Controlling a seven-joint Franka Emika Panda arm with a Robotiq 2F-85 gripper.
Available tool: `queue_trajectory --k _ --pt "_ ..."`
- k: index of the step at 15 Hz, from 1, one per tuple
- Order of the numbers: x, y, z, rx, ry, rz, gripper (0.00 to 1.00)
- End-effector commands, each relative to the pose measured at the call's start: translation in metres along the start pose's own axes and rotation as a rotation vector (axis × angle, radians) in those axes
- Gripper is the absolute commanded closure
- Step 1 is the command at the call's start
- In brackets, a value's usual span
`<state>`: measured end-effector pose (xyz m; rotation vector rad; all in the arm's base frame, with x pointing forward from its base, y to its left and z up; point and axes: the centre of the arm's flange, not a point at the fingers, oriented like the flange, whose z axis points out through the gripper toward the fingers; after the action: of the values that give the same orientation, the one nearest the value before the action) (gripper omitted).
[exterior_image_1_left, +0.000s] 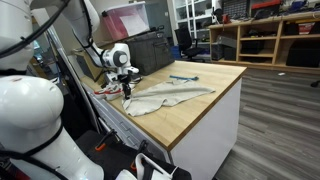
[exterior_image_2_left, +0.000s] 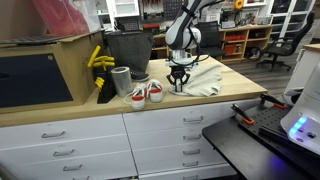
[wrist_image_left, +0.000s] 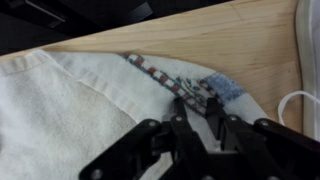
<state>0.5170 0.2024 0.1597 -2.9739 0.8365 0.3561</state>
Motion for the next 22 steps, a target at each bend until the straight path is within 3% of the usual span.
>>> queue_trajectory --k 1,6,9,18,22 --pt "0.01 0.014 -0.017 -0.015 -0.039 0.072 0.38" --pt "0.037 0.047 -0.039 -0.023 -0.077 0.138 0.01" --pt "0.05 0.056 -0.041 0.011 -0.061 0.165 0.0" --pt "0.071 0.025 0.0 0.068 0.018 -0.342 0.0" --pt "0.078 0.008 -0.009 0.136 0.026 -0.548 0.0"
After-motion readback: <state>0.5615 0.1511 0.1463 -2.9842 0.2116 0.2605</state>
